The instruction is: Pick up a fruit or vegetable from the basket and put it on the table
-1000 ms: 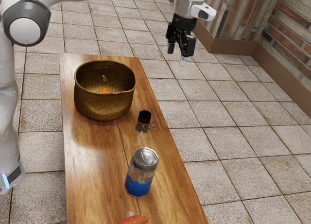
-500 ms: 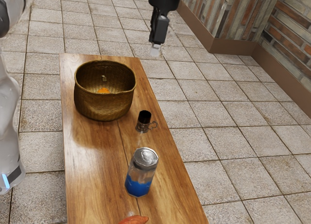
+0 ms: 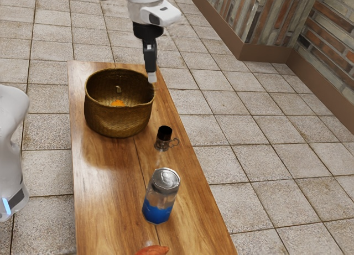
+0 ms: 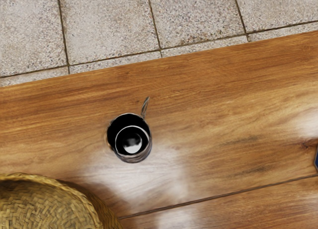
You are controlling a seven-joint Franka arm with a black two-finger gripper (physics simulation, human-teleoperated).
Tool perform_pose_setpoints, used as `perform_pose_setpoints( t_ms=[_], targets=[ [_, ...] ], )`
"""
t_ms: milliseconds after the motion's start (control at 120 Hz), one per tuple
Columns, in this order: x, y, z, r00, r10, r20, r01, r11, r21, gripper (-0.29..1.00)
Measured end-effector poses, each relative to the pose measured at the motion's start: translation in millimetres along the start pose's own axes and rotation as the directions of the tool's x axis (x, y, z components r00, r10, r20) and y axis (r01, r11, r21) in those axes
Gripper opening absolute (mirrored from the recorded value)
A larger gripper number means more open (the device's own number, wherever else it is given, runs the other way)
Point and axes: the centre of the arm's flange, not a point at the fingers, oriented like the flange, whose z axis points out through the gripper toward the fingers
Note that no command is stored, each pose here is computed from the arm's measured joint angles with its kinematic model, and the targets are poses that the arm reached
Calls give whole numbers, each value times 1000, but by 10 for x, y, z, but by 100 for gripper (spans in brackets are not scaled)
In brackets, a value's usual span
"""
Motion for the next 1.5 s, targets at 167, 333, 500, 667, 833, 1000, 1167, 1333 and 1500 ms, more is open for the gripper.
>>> perform_pose_setpoints(
  t_ms=[167,333,500,667,833,1000,1167,1333,1500],
  targets=[
    [-148,-585,221,997,-39,-73,42,998,38,70],
    [14,-908,1033,999,-45,-2,45,999,29,70],
    [-96,-1635,1335,987,-159,-1,159,987,38,73],
    [-450,-1920,1077,983,-186,-10,186,981,46,67],
    [-679,-1784,713,984,-171,47,168,984,62,69],
    [-1114,-1306,29,983,-183,24,180,979,98,70],
    [-1139,-339,-216,997,-47,60,40,993,114,70],
    [-1158,134,-84,997,29,67,-36,995,97,70],
    [-990,239,60,995,-13,97,6,997,74,70]
  ],
)
